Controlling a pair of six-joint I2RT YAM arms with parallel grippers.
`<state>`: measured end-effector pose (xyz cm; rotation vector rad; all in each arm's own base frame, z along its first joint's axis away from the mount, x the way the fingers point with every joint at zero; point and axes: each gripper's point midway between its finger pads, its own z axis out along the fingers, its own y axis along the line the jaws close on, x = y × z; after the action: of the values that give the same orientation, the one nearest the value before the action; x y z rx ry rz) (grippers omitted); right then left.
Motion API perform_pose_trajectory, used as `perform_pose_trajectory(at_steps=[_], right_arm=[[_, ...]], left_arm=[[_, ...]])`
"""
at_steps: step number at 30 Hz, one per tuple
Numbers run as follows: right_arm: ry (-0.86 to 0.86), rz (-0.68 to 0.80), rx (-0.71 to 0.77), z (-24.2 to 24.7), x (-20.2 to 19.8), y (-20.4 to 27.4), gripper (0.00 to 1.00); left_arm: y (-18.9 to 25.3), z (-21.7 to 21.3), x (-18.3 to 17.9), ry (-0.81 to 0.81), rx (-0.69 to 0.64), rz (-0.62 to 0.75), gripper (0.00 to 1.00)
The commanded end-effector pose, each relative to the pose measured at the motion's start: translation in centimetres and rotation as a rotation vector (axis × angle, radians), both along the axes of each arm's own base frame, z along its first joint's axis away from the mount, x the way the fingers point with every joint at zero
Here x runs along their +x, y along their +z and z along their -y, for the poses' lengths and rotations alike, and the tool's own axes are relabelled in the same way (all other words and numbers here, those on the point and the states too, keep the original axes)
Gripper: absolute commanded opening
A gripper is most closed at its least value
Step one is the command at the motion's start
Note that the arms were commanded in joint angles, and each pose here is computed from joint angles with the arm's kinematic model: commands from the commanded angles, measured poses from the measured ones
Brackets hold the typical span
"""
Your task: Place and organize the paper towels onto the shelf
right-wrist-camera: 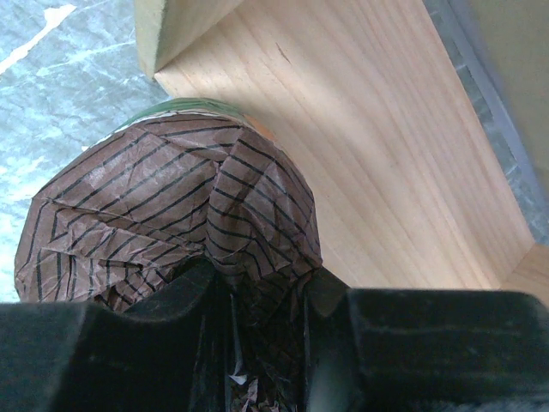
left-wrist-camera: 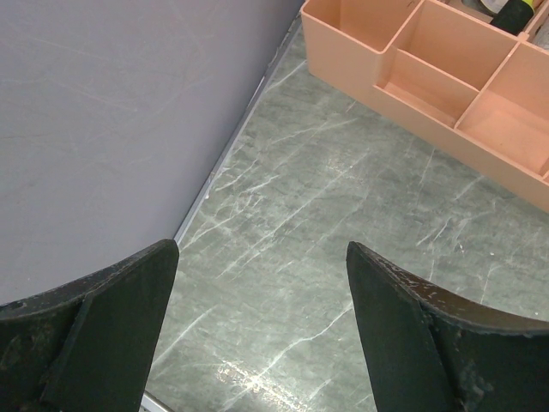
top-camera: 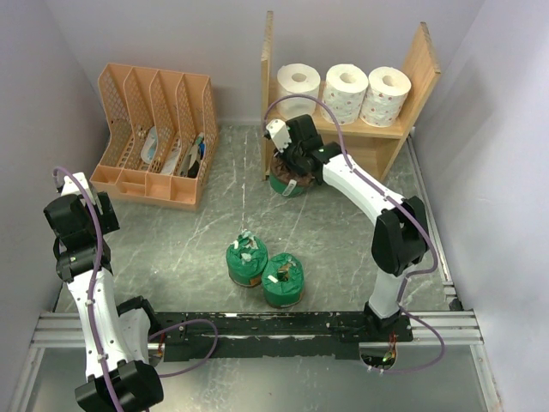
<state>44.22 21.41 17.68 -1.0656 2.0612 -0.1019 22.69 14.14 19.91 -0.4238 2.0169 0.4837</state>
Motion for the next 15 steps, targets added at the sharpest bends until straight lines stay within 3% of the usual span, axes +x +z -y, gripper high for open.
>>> perform_pose_trajectory(at_steps=[1, 15], right_arm=[[-0.013, 0.114, 0.036, -0.8, 2.4, 2.5, 0.00], [-0.029, 0.201, 0.082, -0.8, 4.4, 4.2, 0.00]], left_arm=[[0.5, 0.0, 0.0, -0.011, 0.004, 0.012, 0.91], [0.6, 0.1, 0.0, -0.013, 0.004, 0.013, 0.92]])
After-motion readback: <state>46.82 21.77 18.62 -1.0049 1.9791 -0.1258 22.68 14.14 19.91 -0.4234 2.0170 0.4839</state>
